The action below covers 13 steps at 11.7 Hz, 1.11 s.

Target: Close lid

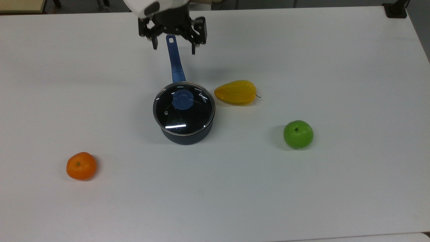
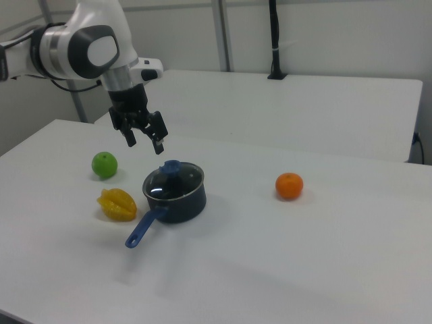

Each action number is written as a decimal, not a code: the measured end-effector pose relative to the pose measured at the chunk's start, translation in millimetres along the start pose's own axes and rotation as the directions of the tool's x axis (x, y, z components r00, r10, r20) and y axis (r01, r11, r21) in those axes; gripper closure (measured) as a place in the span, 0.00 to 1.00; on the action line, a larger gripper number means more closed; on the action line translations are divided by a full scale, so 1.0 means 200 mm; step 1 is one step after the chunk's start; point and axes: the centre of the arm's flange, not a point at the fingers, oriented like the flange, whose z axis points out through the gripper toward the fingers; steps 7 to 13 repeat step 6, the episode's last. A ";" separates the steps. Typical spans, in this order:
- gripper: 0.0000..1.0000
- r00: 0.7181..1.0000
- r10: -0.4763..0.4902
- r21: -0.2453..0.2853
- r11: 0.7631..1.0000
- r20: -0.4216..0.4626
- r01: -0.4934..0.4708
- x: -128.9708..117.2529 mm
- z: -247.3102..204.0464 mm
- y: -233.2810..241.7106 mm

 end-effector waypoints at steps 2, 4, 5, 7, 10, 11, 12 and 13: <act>0.00 1.000 0.018 0.013 1.000 -0.012 -0.018 -0.07 -0.07 0.10; 0.00 0.998 0.052 0.034 0.998 -0.021 -0.052 -0.11 -0.12 0.19; 0.00 0.998 0.059 0.036 0.998 -0.020 -0.058 -0.11 -0.12 0.20; 0.00 0.998 0.060 0.037 0.998 -0.017 -0.059 -0.11 -0.11 0.20; 0.00 0.998 0.060 0.037 0.998 -0.017 -0.059 -0.11 -0.11 0.20; 0.00 0.998 0.060 0.037 0.998 -0.017 -0.059 -0.11 -0.11 0.20; 0.00 0.998 0.060 0.037 0.998 -0.017 -0.059 -0.11 -0.11 0.20; 0.00 0.998 0.060 0.037 0.998 -0.017 -0.059 -0.11 -0.11 0.20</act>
